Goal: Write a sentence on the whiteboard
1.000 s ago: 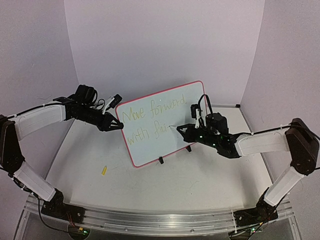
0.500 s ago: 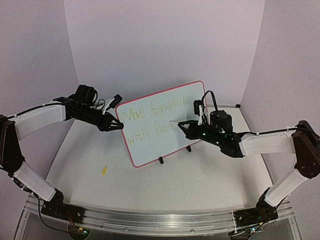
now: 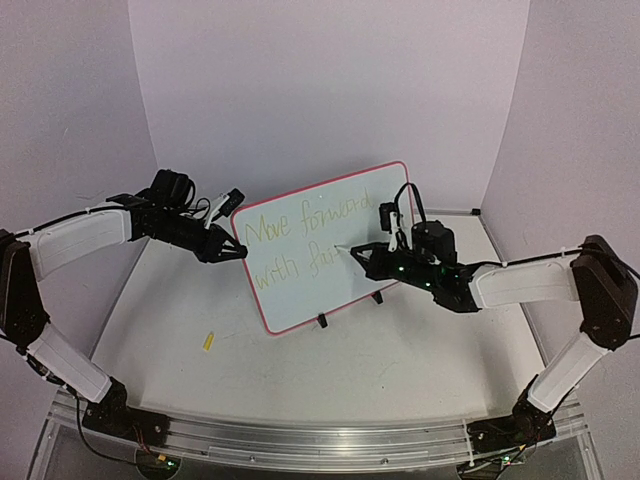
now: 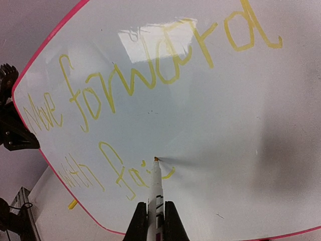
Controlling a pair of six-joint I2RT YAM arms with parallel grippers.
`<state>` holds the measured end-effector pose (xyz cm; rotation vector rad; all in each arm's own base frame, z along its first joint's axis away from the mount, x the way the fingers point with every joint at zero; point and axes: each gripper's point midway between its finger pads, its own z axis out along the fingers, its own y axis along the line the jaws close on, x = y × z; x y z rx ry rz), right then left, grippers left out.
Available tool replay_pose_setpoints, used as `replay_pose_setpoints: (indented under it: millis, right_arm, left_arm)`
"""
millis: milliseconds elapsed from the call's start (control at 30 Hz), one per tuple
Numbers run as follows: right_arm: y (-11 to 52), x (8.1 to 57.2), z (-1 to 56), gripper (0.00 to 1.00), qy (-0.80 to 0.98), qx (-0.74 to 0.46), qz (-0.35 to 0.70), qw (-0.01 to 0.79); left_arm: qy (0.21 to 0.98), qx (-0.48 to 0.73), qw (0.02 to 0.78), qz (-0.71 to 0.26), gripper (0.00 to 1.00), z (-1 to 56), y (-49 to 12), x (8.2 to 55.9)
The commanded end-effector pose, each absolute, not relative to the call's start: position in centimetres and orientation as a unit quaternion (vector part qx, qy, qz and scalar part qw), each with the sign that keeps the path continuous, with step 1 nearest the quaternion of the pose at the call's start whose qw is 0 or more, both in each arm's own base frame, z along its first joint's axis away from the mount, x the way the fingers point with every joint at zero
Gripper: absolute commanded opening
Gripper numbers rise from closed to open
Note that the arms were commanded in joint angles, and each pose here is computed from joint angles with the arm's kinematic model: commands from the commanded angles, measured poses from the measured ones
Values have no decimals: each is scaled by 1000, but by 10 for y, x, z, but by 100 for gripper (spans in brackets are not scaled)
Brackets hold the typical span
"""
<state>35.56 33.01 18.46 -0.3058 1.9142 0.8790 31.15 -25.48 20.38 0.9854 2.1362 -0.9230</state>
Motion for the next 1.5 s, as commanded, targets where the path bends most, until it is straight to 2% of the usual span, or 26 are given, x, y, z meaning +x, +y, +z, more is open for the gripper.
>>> replay_pose_setpoints:
  millis: [0, 467, 1033, 1467]
  right_arm:
    - [324, 366, 191, 0, 783, -108, 347, 505]
    - [310, 353, 154, 0, 810, -87, 337, 473]
    - [313, 361, 232, 0, 763, -100, 347, 536]
    - [316, 376, 211, 0, 780, -98, 316, 532]
  left_arm:
    - [827, 389, 266, -307, 0, 168, -254, 307]
    - [827, 389, 265, -306, 0, 167, -255, 307]
    - [827, 390, 266, -306, 0, 168, -254, 306]
    - [827, 390, 265, -306, 0, 168, -255, 306]
